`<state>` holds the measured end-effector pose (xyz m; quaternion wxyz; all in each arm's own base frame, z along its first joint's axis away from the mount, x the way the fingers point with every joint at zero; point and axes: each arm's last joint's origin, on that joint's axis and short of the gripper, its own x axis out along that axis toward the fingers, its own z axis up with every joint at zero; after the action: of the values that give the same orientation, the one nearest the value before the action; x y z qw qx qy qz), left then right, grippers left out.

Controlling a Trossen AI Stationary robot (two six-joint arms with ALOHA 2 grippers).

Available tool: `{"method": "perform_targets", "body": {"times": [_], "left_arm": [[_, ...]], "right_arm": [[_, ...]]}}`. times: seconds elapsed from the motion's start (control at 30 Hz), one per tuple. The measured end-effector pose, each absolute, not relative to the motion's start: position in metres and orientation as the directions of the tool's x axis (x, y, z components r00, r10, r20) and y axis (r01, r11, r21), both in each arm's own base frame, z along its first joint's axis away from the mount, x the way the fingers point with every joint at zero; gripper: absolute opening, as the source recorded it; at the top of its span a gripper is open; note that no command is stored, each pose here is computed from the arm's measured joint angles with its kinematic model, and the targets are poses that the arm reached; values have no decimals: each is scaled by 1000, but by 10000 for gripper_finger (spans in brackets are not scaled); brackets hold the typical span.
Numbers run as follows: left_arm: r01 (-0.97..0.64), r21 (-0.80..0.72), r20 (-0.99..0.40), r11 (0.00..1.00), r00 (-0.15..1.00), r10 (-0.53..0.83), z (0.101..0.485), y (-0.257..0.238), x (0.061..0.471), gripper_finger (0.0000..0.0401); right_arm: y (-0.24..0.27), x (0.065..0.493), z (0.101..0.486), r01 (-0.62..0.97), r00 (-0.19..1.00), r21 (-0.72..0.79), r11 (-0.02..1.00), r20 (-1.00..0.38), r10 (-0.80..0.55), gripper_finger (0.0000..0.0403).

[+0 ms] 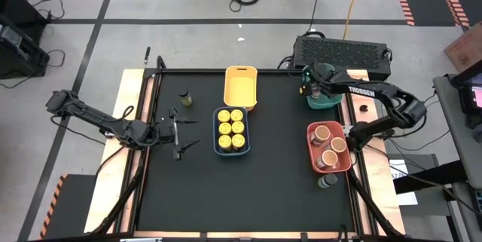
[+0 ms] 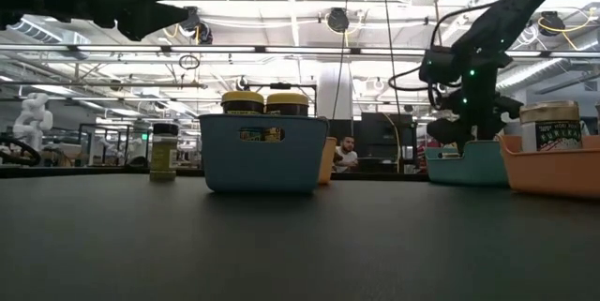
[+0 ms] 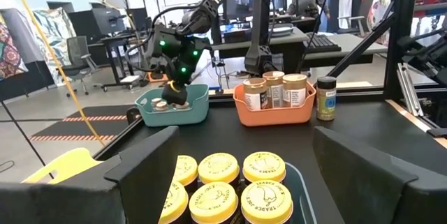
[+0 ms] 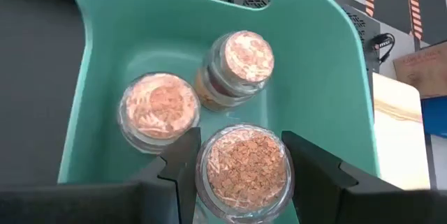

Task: Sort spices by type
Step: Put the brown seasoning bottle into the green bin, then put the black seasoning bottle into the yellow bin

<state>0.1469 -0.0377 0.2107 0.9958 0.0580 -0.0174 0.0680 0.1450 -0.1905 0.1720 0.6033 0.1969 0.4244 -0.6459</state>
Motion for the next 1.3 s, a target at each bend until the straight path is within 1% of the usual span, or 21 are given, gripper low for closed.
{"method": "perform_targets", "body": {"times": [0.33,0.63,0.77,1.13,1.3], "left_arm": [[-137,114,40,984,990,133,210,-38,147,329],[-137,105,39,985,990,133,210,-38,147,329],[-137,106,39,985,990,133,210,-38,147,329],[-136,106,39,985,990,133,210,-38,147,329],[-136,106,39,985,990,133,210,-38,147,329]], "right_arm": [[-192,146,159,933,-217,-342,109,-780,-587,162],[-192,146,154,927,-226,-355,123,-788,-573,210],[-192,146,154,926,-226,-356,123,-788,-573,222],[-192,147,155,927,-224,-354,125,-789,-572,226],[-194,148,166,920,-221,-364,145,-789,-574,226]]}}
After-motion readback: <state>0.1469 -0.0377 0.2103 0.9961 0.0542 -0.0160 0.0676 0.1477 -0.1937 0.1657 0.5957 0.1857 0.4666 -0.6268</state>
